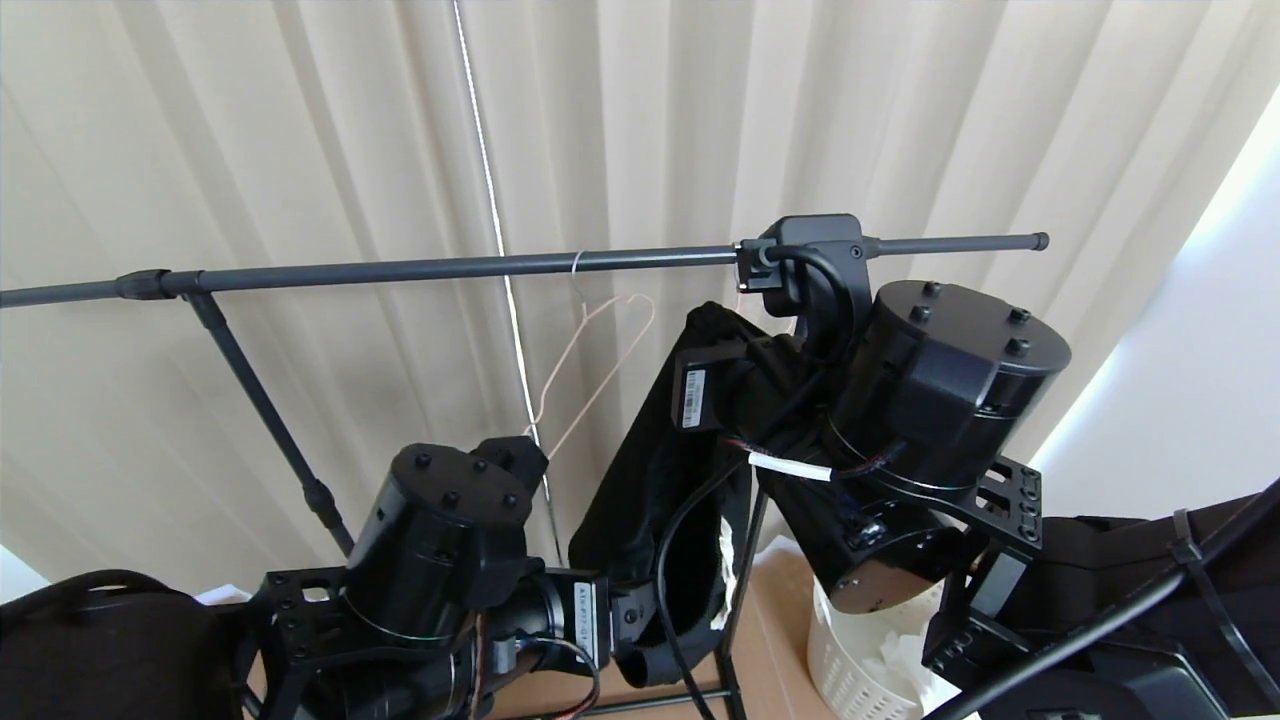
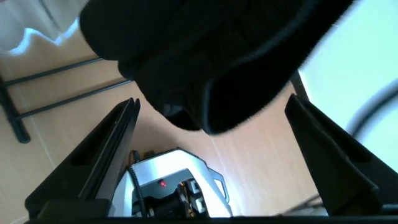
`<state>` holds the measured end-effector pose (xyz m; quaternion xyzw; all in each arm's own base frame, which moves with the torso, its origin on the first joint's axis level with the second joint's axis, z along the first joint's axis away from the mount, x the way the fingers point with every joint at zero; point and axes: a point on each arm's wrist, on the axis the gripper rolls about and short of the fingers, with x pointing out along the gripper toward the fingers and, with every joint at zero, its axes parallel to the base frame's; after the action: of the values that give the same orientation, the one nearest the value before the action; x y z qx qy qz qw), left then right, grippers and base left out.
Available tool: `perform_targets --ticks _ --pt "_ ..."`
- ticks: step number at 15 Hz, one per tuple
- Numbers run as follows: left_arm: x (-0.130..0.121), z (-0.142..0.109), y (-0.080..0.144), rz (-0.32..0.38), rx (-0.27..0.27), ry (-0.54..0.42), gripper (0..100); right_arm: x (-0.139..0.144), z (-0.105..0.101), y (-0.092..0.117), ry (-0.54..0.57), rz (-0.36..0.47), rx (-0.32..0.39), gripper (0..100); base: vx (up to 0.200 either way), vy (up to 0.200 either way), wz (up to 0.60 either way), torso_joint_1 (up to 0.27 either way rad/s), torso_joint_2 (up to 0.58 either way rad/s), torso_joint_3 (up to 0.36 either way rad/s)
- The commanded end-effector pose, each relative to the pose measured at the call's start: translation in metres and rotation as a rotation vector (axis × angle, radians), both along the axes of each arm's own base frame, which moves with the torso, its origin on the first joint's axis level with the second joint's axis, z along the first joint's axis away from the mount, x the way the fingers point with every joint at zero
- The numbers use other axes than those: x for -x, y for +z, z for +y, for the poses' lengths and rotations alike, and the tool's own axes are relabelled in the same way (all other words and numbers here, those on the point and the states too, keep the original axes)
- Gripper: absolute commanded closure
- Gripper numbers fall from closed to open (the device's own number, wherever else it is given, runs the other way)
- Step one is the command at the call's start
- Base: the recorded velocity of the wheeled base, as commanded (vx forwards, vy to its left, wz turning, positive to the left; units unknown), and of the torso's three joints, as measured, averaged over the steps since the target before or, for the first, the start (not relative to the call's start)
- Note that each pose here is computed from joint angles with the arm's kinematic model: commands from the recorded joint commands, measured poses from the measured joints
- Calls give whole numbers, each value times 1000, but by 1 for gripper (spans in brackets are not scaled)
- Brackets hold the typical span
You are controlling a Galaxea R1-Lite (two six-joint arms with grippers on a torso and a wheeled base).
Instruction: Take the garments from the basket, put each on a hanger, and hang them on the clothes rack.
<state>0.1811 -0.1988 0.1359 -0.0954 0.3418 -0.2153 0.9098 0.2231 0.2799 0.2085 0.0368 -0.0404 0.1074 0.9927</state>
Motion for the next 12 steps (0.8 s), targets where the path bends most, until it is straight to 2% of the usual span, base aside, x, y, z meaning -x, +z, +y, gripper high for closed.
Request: perform_targets --ticks 1,3,4,5,9,12 --pt "-12 -10 -22 22 -66 71 0 5 -2 7 3 -12 -15 100 0 0 0 0 0 0" --pt "-18 -15 -34 22 -113 121 0 8 -4 13 6 -21 -28 100 0 0 0 0 0 0" --pt "-23 -19 -49 23 -164 156 0 11 -8 17 6 -27 -35 100 0 0 0 0 0 0" --pt "-23 -21 -54 24 -175 157 0 11 -9 18 6 -29 -37 100 0 0 0 0 0 0" --pt "-22 -21 -62 36 -193 152 0 14 -14 24 3 -38 -47 100 0 0 0 0 0 0" --pt "-22 -19 -57 26 -182 155 0 13 -25 24 -21 -38 -22 100 0 0 0 0 0 0"
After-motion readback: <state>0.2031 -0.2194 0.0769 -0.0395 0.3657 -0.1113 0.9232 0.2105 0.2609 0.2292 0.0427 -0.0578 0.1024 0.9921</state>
